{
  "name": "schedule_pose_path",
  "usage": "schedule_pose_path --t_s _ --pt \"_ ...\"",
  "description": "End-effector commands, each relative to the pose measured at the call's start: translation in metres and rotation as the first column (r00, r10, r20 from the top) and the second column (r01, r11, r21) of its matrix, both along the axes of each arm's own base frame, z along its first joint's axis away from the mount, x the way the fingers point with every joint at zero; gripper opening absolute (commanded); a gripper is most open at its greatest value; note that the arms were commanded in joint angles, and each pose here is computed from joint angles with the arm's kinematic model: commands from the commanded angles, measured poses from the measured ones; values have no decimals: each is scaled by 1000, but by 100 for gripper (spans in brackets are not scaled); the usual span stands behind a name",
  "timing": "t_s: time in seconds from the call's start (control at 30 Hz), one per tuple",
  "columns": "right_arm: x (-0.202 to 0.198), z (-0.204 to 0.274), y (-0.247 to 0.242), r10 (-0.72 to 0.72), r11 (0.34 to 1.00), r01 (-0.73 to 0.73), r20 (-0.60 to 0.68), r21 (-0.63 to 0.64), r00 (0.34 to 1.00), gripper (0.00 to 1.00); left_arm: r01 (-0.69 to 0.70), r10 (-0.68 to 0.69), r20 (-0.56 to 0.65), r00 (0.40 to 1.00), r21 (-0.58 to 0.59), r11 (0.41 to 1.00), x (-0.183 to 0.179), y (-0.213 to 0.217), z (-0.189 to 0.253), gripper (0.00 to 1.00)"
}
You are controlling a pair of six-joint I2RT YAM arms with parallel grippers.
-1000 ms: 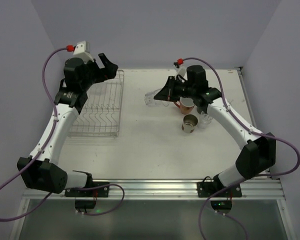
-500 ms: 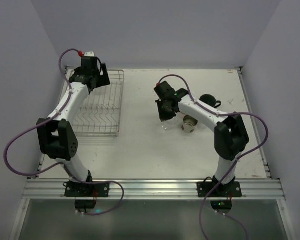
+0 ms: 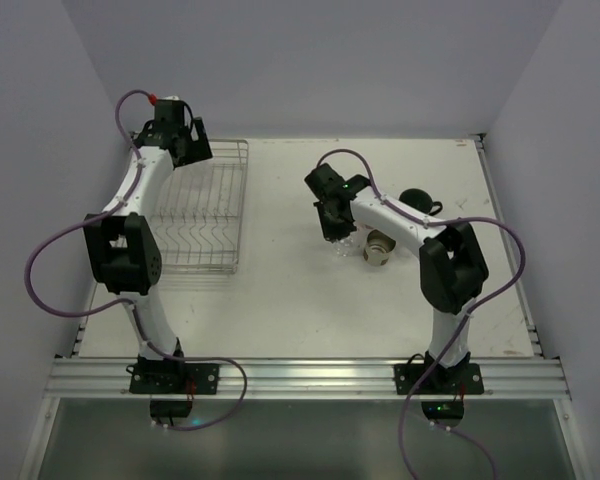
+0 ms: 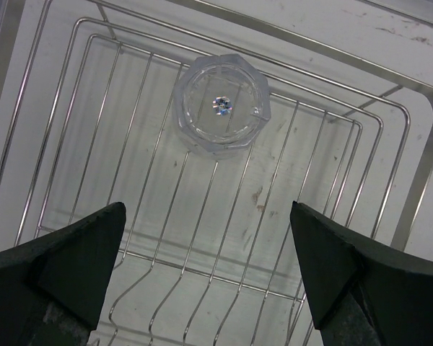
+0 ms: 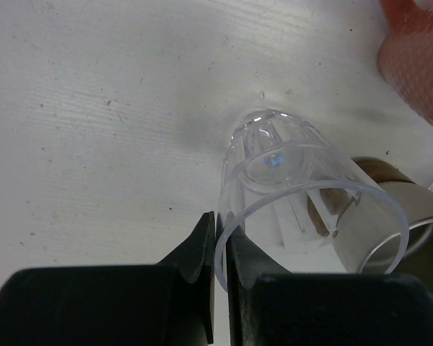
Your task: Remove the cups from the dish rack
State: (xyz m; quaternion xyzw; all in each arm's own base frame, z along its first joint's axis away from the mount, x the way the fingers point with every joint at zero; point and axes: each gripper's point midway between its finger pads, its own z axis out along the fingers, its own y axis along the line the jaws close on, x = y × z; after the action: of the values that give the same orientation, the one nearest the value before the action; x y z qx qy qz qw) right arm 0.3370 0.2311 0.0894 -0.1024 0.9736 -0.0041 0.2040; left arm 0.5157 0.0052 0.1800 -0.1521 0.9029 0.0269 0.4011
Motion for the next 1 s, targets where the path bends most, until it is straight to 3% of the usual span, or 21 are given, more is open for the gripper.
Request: schedule_pose_path --t_s 0.0,0.2,0.43,0.63,0.97 --pt "13 13 7 16 1000 -16 45 8 999 2 14 -15 -11 1000 -16 1000 6 6 2 100" --pt "16 11 12 23 1000 -23 39 11 999 8 22 -22 -28 999 -14 1000 13 7 -5 100" --pt "18 11 11 19 1000 -19 42 10 999 25 34 -35 -42 999 -31 999 20 6 -9 100" --pt "17 13 11 19 1000 -19 42 6 999 33 32 -34 -64 997 -24 999 27 8 -17 100" --pt "11 49 9 21 998 -28 120 52 993 47 7 -5 -89 996 23 1000 40 17 -31 100"
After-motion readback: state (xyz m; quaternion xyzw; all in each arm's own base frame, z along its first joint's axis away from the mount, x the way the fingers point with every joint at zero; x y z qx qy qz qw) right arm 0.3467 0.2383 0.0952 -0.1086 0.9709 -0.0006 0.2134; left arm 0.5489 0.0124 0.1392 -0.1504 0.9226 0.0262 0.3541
